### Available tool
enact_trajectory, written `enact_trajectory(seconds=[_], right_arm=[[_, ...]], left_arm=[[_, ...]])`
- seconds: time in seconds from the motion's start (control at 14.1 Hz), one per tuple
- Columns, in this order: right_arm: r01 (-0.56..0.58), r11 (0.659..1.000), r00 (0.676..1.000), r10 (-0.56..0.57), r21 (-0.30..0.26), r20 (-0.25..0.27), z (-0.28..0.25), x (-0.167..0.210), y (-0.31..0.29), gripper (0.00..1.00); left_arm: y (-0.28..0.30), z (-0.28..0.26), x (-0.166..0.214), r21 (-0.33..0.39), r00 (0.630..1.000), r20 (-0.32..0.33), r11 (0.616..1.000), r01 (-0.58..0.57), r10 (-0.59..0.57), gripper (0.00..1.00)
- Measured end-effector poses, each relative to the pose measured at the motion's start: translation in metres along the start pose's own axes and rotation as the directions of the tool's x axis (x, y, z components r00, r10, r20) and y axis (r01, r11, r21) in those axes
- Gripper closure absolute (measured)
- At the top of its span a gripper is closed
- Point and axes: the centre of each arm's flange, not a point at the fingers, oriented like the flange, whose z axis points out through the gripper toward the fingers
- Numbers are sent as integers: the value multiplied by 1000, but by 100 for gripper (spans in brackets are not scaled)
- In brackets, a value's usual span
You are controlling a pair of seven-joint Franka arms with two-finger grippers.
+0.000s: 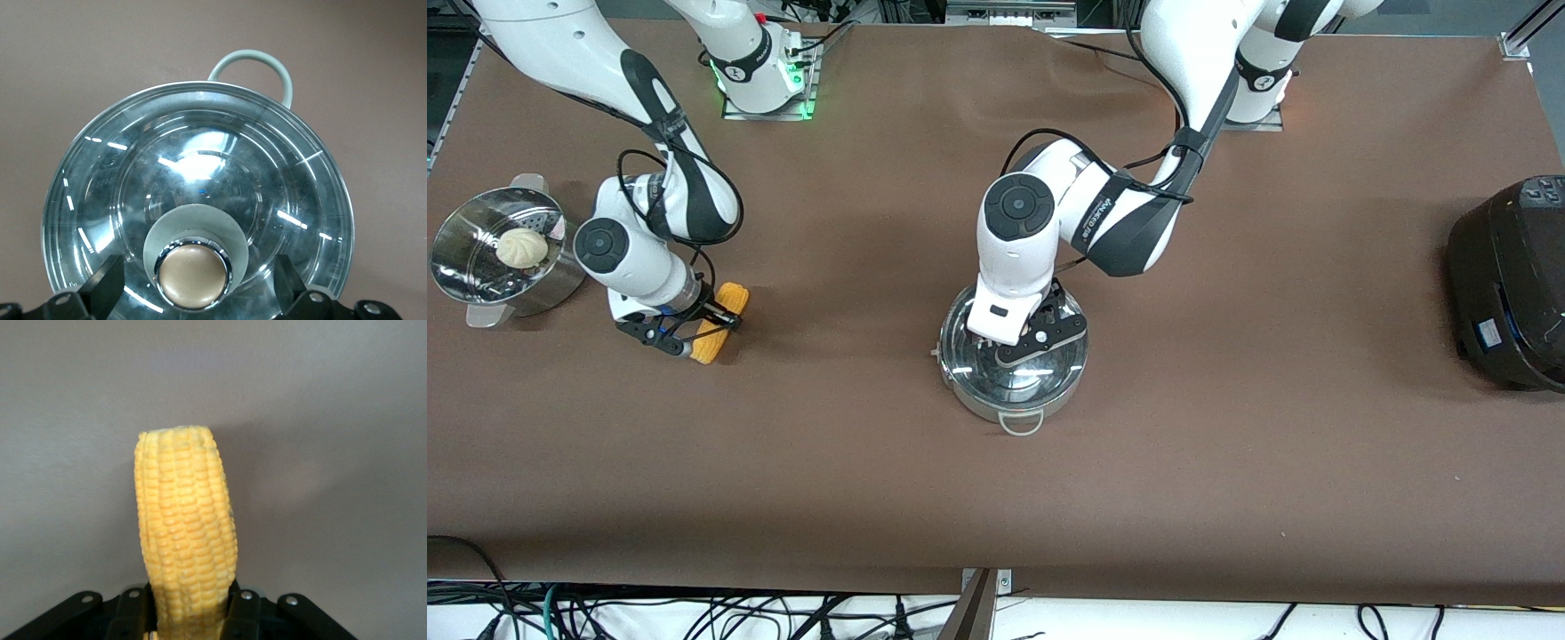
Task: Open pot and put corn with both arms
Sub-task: 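Grasp the corn with the right gripper while the left gripper grips the lid knob, then lift the lid off with the left gripper while the right gripper carries corn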
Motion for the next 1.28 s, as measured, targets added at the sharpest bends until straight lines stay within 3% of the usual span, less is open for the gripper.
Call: enact_trajectory(seconds=[0.35, 0.43, 0.5, 0.57, 0.78, 0.85, 1.06, 1.28], right_arm=[[46, 997, 996, -41, -66, 76, -120, 30, -46, 69], [63, 995, 995, -57, -72, 80, -147, 30, -60, 69], [78, 994, 994, -72, -74, 78, -170, 29, -73, 69], [92, 993, 994, -87, -72, 73, -189, 27, -84, 69], [124, 992, 990, -121, -35, 68, -216, 15, -114, 69], [131, 991, 989, -130, -18, 74, -222, 10, -123, 69], [131, 991, 987, -131, 5, 91, -244, -9, -150, 69], [204, 978, 976, -206, 34, 73, -261, -42, -195, 69]], left_arm=[[0, 6, 0, 9, 1000, 4, 1000, -4, 4, 13], [0, 7, 0, 9, 1000, 4, 1000, -4, 4, 17], [0, 7, 0, 9, 1000, 5, 1000, -4, 4, 29], [0, 7, 0, 7, 1000, 10, 1000, -3, 2, 35], [0, 7, -1, 2, 1000, 21, 1000, 2, -2, 40], [-1, 7, -1, 6, 1000, 23, 1000, 2, -3, 48], [-1, 4, 1, 3, 1000, 22, 1000, 6, -6, 50], [-12, -30, 16, -28, 999, 21, 999, 26, -25, 50]])
